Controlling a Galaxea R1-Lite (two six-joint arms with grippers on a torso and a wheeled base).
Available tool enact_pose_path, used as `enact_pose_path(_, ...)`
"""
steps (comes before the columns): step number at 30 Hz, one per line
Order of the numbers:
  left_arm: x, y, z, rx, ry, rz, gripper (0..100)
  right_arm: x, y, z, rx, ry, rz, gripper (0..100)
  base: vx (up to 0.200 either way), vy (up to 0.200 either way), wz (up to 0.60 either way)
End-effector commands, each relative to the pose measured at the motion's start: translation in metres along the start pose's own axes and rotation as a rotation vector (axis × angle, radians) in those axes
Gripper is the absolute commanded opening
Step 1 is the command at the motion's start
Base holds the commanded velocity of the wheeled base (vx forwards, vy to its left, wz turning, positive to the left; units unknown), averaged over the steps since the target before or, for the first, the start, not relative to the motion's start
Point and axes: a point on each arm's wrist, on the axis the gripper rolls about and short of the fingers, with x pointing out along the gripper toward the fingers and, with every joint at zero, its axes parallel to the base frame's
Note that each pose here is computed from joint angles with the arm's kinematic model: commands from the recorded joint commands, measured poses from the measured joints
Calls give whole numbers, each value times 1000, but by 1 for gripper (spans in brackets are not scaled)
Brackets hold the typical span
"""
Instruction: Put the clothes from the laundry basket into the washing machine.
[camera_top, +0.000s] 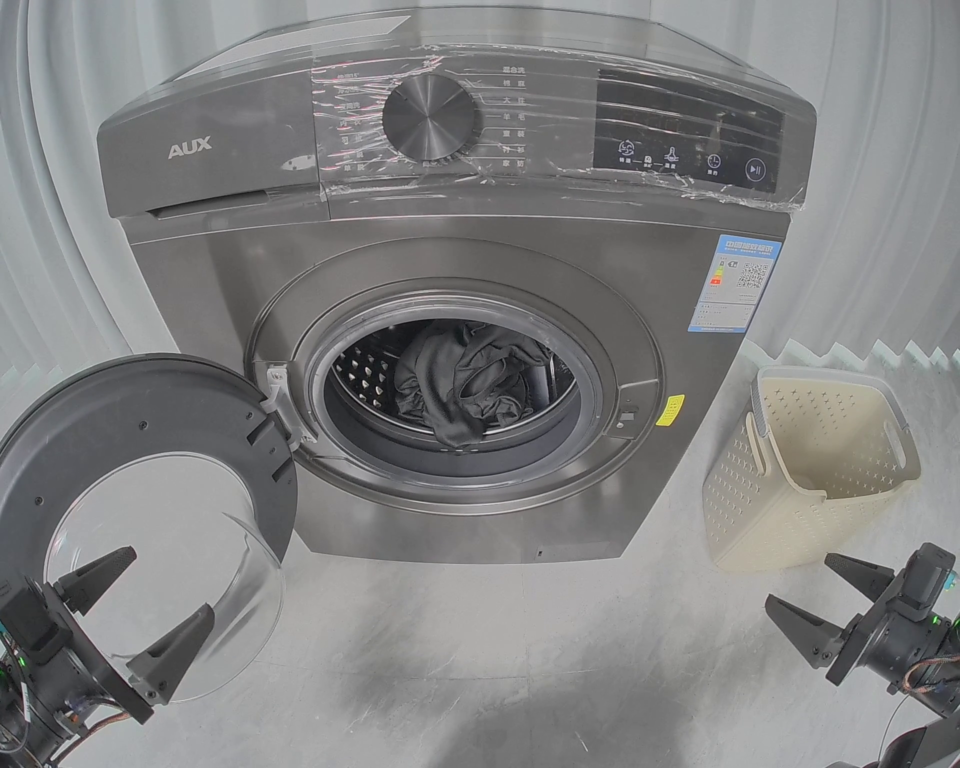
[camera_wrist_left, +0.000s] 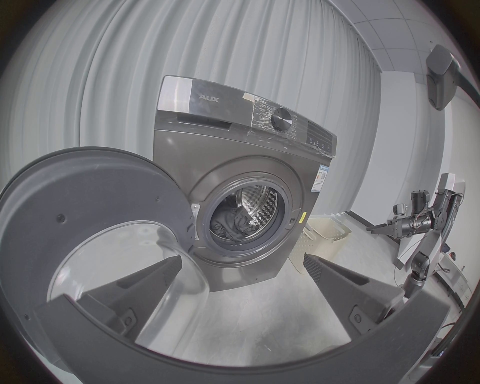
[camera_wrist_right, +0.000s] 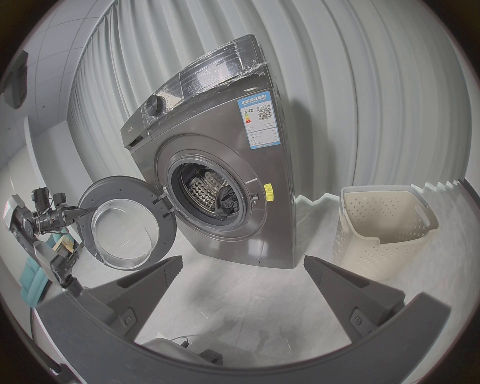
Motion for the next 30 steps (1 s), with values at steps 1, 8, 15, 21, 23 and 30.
enact_pose_path(1,-12,5,-2,-6,-36,46,100,0,-3,-1,-13,-1,-24,100,-200,0,0)
enact_pose_path(8,-32,12,-11,-7,-71,101,100,-28,-17,10,-81,-166,-117,100,-86,0,0)
enact_pose_path(15,-57,15,-28,-3,-81,119,100,-53,-29,2,-122,-195,-236,100,0,0,0)
enact_pose_path(21,-64,17,-37,-5,-104,185,100,-64,-33,-2,-118,-218,-321,100,-67,0,0)
enact_pose_path(23,-67,17,-39,-6,-115,207,100,-66,-34,-3,-116,-221,-337,100,-200,0,0)
enact_pose_path(30,-80,17,-58,25,-93,316,100,-84,-35,-19,-109,-221,-391,100,-57,0,0)
